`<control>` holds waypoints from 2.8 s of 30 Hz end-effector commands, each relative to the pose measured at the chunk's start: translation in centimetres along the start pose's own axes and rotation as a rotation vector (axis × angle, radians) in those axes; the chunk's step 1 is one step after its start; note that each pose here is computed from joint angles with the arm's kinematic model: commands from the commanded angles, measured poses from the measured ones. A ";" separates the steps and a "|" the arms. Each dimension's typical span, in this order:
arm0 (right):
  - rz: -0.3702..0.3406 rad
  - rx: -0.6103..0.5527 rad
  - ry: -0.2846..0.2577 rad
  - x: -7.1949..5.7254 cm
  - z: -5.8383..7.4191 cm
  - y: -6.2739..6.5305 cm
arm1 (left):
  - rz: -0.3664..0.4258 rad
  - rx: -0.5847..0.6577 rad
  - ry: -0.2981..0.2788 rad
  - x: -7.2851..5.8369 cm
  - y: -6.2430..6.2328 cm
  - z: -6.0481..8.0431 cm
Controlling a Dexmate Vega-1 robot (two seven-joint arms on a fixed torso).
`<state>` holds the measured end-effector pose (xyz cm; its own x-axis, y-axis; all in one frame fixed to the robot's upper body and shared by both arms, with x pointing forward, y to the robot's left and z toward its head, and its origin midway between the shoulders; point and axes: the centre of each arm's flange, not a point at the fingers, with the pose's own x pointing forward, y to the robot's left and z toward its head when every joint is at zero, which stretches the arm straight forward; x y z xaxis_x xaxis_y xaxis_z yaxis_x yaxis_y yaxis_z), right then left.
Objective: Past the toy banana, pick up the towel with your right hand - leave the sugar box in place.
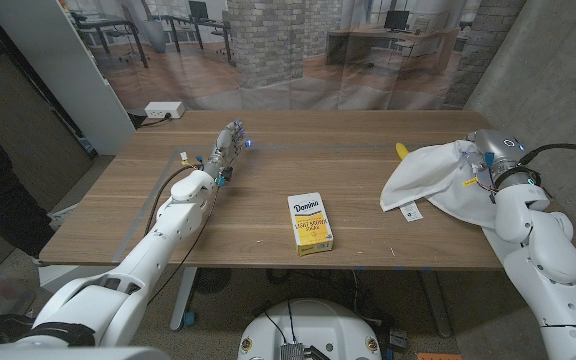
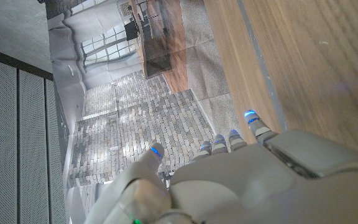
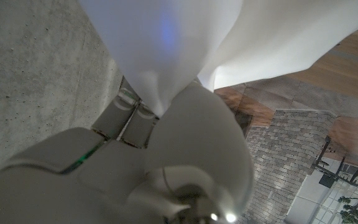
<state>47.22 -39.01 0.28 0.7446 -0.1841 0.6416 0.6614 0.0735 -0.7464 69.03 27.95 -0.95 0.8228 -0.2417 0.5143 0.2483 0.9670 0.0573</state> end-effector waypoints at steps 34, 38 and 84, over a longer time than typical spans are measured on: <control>-0.239 -0.017 -0.020 0.0 1.1 -2.2 | 0.005 0.002 -0.015 -0.6 1.0 0.5; -0.258 -0.022 -0.018 -0.3 1.3 -2.4 | 0.001 0.003 -0.017 -0.7 1.1 0.6; -0.457 -0.102 0.013 -2.6 6.3 -1.8 | -0.053 0.010 0.009 -3.6 6.4 0.2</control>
<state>44.22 -34.50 1.29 0.3809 -0.2009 0.9025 0.9075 -0.1057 -0.4065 67.07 33.59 -1.52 0.8053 -0.2857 0.5196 0.2762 0.9561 0.0976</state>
